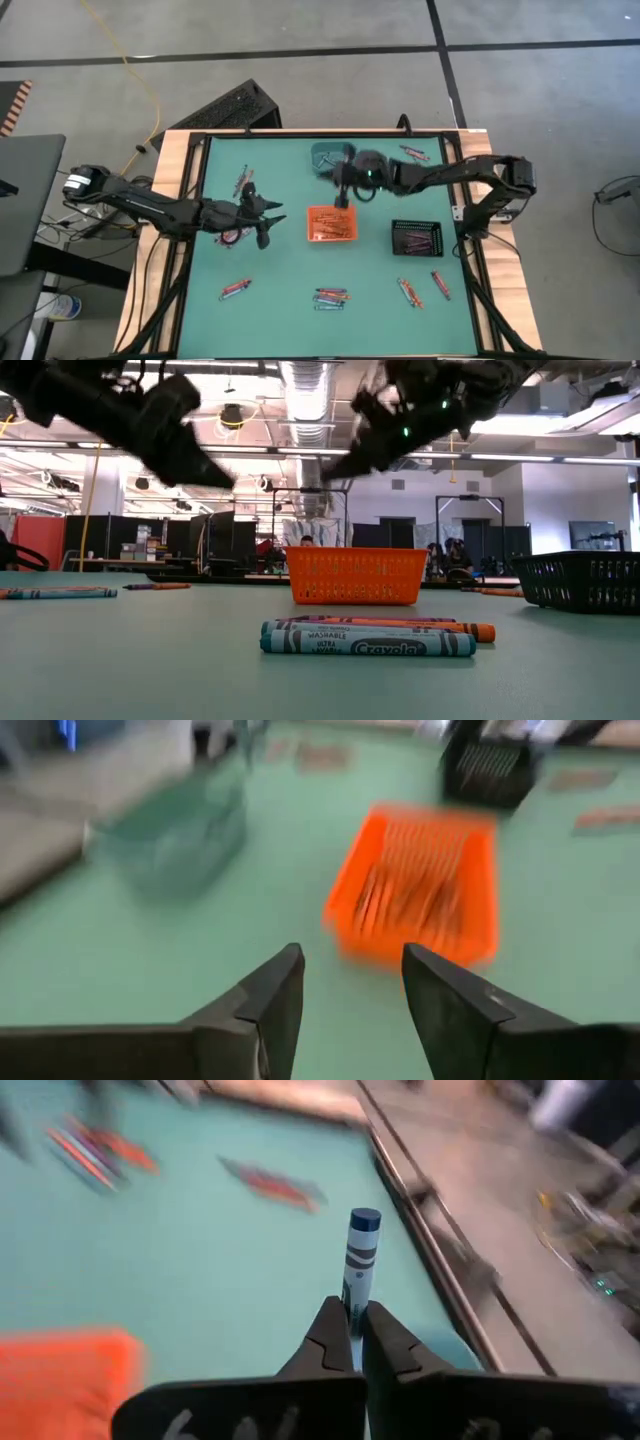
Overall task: Sort crayons
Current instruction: Put the blue crayon into the blue bin, then put the orange crayon into the orange bin
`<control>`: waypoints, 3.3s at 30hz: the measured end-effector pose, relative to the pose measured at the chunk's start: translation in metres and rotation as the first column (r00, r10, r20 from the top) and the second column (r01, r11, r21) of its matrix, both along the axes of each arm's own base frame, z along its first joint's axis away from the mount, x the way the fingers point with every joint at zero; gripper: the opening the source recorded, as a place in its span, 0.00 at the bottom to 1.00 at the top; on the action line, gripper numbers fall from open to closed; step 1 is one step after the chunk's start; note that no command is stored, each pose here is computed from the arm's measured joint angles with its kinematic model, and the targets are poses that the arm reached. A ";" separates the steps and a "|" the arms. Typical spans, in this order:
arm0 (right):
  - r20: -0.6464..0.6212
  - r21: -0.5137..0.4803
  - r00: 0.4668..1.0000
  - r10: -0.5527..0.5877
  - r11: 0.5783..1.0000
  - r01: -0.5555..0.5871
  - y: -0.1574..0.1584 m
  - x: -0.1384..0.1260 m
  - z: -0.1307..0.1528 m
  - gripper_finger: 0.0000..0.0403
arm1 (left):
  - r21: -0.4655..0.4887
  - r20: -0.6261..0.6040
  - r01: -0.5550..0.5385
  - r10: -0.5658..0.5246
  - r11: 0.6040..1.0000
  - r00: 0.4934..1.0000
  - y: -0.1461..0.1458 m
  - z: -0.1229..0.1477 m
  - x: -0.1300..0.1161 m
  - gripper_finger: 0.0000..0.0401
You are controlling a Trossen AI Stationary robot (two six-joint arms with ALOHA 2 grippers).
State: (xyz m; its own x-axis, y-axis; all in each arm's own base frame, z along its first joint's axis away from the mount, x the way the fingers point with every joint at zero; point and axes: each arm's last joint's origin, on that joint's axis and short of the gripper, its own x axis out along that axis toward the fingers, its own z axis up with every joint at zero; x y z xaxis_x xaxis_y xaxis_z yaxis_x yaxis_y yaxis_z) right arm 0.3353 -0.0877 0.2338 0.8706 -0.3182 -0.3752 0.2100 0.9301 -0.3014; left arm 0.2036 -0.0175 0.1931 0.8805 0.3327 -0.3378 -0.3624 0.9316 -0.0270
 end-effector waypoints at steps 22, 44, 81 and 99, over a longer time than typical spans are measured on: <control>-0.476 -0.146 0.842 -0.255 0.967 0.211 -0.074 0.022 -0.033 0.24 | -0.058 -0.225 -0.093 0.077 0.994 0.971 0.000 -0.033 -0.003 0.41; -0.457 0.242 0.872 0.178 0.968 -0.071 0.125 -0.075 0.050 0.25 | -0.362 -0.278 -0.036 -0.071 0.932 0.958 -0.020 -0.040 -0.009 0.38; 0.005 0.007 0.920 0.391 0.920 -0.391 0.200 -0.121 -0.026 0.25 | -0.154 -0.895 -0.615 0.155 0.774 0.419 0.048 -0.026 0.015 0.30; 0.004 0.015 0.922 0.388 0.922 -0.388 0.201 -0.120 -0.027 0.25 | -0.176 -0.907 -0.569 0.092 0.803 0.410 0.063 -0.030 0.015 0.40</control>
State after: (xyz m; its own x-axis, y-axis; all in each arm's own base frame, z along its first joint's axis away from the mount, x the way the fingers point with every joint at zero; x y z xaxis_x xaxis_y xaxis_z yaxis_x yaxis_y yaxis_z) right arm 0.2151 0.1131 0.2067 0.9251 0.0503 -0.3765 -0.1678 0.9433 -0.2863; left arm 0.2191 0.0454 0.1635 -0.0687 0.1499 -0.9863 -0.6982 0.6989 0.1549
